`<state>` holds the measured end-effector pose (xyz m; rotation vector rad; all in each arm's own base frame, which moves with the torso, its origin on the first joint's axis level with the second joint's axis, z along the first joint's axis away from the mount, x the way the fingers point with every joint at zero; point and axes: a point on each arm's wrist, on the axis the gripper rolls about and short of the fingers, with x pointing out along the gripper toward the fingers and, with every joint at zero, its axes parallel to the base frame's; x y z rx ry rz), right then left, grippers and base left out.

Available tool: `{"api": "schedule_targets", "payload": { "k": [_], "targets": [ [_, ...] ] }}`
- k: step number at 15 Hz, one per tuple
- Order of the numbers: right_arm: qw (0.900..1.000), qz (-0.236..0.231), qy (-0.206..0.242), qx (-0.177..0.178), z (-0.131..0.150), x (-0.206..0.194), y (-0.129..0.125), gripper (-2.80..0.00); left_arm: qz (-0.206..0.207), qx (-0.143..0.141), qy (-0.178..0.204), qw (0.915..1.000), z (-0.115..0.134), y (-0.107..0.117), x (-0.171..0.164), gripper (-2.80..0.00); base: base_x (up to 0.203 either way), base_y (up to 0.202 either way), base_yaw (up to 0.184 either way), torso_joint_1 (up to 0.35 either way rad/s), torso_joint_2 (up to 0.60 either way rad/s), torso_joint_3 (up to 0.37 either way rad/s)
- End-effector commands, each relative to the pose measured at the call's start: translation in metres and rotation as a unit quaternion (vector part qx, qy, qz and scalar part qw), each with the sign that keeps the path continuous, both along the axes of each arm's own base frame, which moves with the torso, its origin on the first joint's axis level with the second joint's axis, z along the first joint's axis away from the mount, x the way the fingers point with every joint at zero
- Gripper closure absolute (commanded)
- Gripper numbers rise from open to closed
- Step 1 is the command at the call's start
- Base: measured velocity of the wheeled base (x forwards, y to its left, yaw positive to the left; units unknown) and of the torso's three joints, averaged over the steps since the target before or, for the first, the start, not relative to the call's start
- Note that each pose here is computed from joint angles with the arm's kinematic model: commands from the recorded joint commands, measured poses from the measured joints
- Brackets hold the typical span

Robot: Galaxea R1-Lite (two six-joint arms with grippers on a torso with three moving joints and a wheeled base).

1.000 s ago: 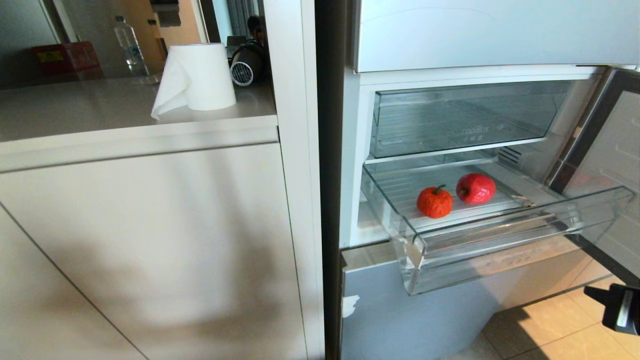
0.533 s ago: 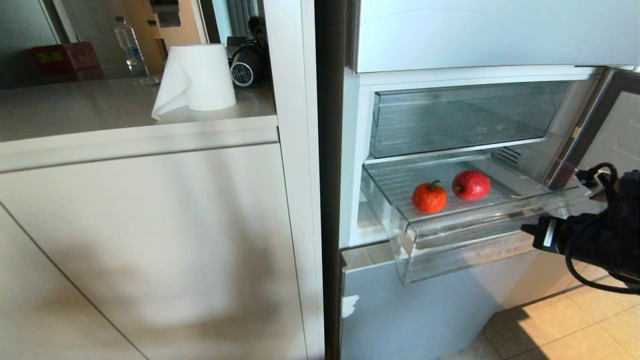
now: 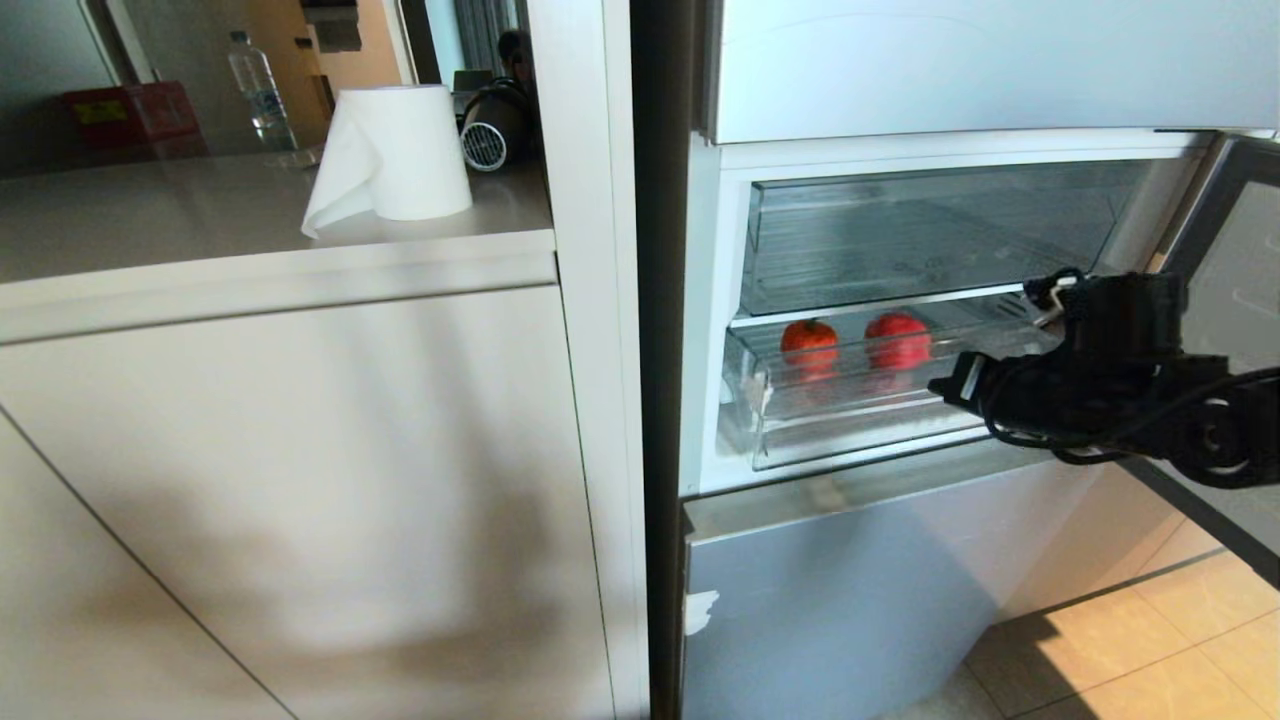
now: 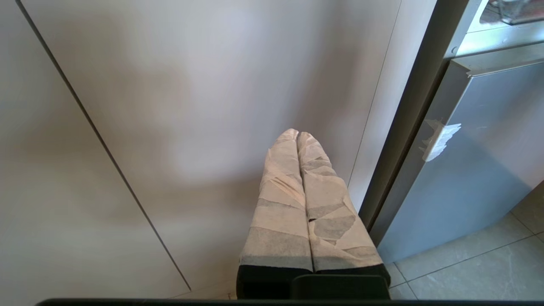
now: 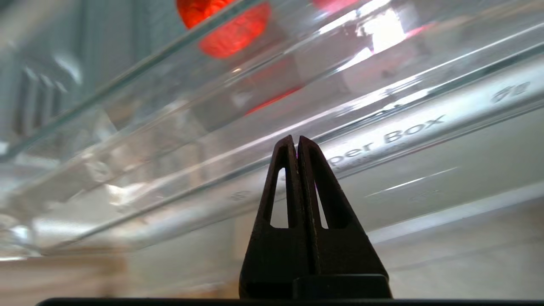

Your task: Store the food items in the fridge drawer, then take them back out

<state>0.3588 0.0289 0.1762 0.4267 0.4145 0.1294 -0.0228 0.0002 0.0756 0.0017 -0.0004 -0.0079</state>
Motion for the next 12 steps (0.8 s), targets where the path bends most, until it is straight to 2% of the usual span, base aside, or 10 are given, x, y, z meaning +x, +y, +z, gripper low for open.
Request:
{"api": "schedule_targets", "payload": {
  "k": [1, 2, 4, 8, 12],
  "targets": [
    [1.0, -0.004, 0.003, 0.03, -0.005, 0.022, 0.008, 0.0, 0.0, 0.0, -0.001, 1.0, 0.0, 0.0, 0.0, 0.0, 0.0, 0.0, 0.0, 0.0, 0.0, 0.0],
    [0.999, -0.006, 0.009, 0.041, -0.005, 0.025, 0.012, 0.0, 0.0, 0.0, -0.001, 1.0, 0.0, 0.0, 0.0, 0.0, 0.0, 0.0, 0.0, 0.0, 0.0, 0.0],
    [0.999, -0.006, 0.016, 0.041, -0.004, 0.014, 0.012, 0.0, 0.0, 0.0, -0.001, 1.0, 0.0, 0.0, 0.0, 0.0, 0.0, 0.0, 0.0, 0.0, 0.0, 0.0],
    [0.999, -0.006, 0.0, 0.041, 0.014, -0.015, 0.009, 0.0, 0.0, 0.0, -0.001, 1.0, 0.0, 0.0, 0.0, 0.0, 0.0, 0.0, 0.0, 0.0, 0.0, 0.0],
    [0.999, -0.006, 0.012, 0.04, -0.001, 0.013, 0.012, 0.0, 0.0, 0.0, 0.0, 1.0, 0.0, 0.0, 0.0, 0.0, 0.0, 0.0, 0.0, 0.0, 0.0, 0.0]
  ]
}}
